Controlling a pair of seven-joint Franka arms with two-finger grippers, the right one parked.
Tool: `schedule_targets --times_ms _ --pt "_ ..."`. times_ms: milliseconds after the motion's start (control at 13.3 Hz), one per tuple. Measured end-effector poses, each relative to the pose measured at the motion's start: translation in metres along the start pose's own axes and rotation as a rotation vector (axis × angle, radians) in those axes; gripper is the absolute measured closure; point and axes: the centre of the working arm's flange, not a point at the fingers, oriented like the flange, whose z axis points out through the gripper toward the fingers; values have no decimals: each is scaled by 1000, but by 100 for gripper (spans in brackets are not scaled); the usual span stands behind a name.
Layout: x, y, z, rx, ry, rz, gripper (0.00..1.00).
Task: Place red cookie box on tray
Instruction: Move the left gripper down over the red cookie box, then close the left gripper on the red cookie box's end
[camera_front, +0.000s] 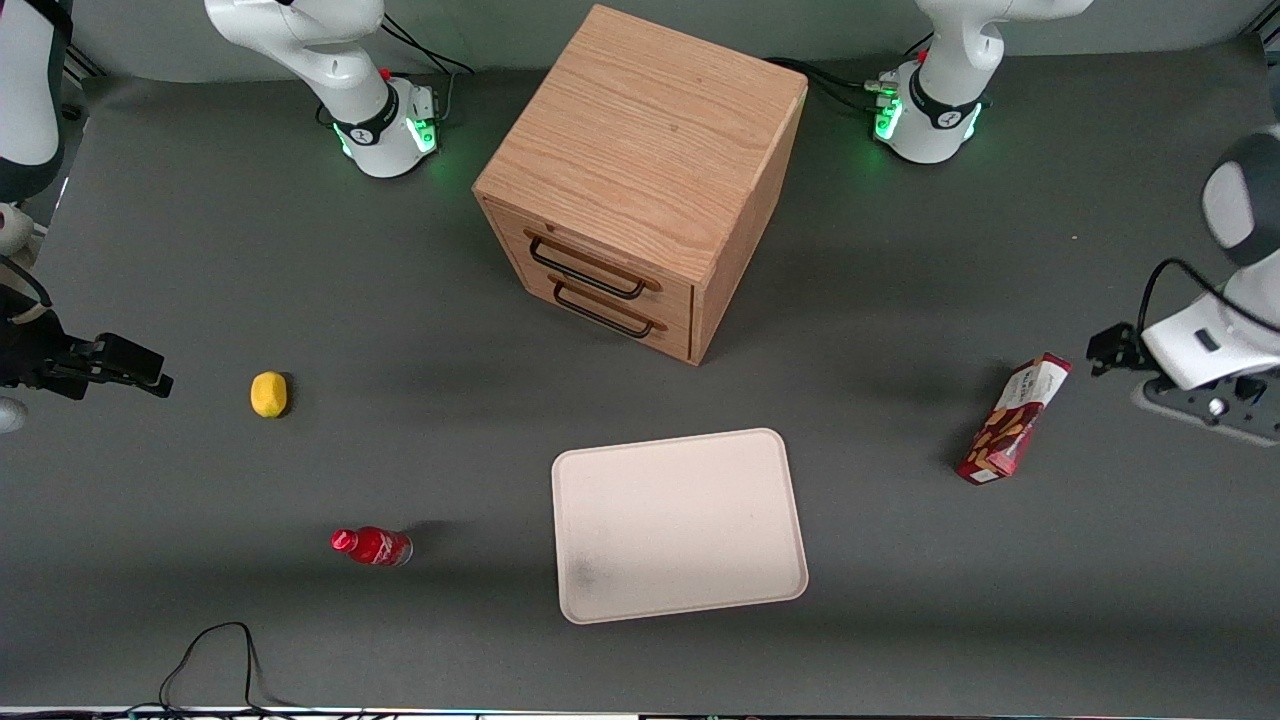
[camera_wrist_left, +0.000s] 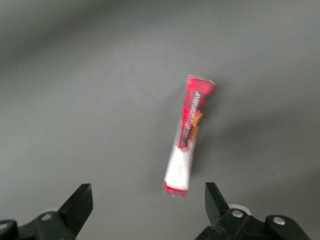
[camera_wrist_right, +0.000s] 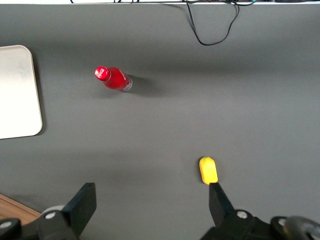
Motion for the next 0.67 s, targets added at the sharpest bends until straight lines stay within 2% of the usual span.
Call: schedule_targets --times_ms 75,150,375,525,675 --pt "-3 2 33 2 1 20 0" --pt "-7 8 62 -5 -12 35 0" --pt "-13 23 125 -38 -71 58 0" --pt "-15 29 151 -55 -65 49 1" --pt "-17 35 168 -93 -49 30 2"
